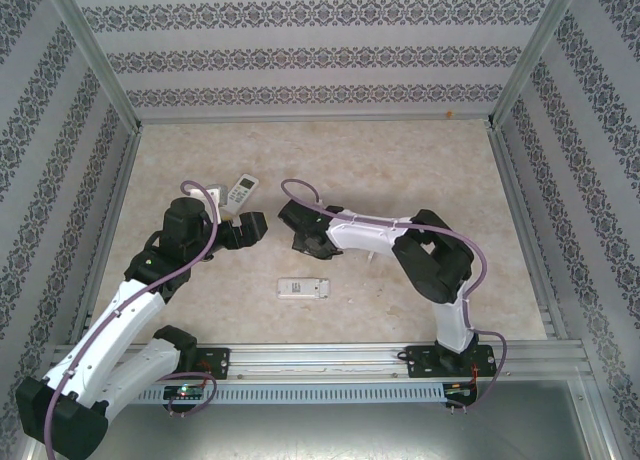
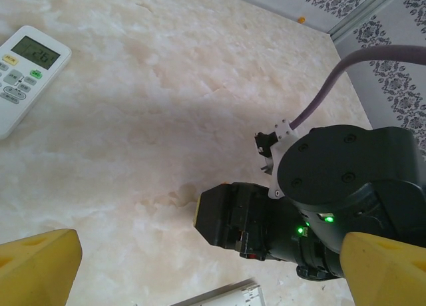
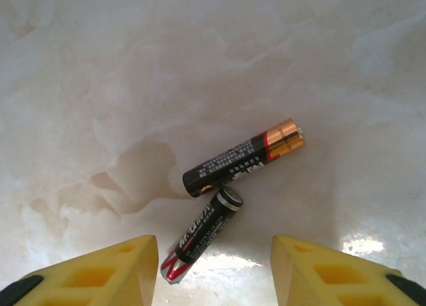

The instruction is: Load the batteries into the remote control

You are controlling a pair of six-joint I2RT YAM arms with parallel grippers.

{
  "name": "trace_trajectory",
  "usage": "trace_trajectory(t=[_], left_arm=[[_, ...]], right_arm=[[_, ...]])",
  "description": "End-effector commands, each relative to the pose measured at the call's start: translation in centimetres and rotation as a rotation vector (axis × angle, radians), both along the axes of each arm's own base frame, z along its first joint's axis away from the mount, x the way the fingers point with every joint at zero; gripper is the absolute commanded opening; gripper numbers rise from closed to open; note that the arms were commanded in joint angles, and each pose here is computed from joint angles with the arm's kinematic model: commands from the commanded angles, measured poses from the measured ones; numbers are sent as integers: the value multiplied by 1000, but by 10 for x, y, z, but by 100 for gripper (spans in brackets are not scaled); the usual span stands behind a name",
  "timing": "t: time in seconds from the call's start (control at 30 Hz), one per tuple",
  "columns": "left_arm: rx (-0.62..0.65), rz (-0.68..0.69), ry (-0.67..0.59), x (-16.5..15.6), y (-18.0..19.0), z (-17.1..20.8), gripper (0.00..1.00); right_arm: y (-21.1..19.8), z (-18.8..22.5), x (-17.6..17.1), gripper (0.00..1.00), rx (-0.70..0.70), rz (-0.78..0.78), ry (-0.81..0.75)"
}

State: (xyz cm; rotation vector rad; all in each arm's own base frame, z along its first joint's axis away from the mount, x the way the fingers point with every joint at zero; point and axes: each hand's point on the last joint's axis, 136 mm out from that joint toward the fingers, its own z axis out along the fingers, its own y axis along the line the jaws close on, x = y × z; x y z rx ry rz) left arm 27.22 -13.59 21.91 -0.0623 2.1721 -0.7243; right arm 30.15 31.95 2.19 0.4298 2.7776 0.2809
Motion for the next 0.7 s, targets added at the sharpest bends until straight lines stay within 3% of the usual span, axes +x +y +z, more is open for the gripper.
trace_trajectory(t=[0.0, 0.2, 0.3, 0.5, 0.67], left_arm=[[3, -5, -37, 4, 1, 2, 100], [5, -4, -37, 4, 2, 1, 100], [-2, -5, -34, 4, 1, 0, 100], [-22, -18, -18, 3, -3, -4, 100], [-27, -49, 4, 0, -8, -12, 100]], right_arm=[[-7, -12, -3, 43, -57, -22, 28], [-5, -19, -7, 27, -62, 3, 51], [-7, -16, -12, 25, -60, 11, 53], [-6, 24, -23, 16, 28, 124, -20], [-17, 64, -60, 10, 110, 211, -55]])
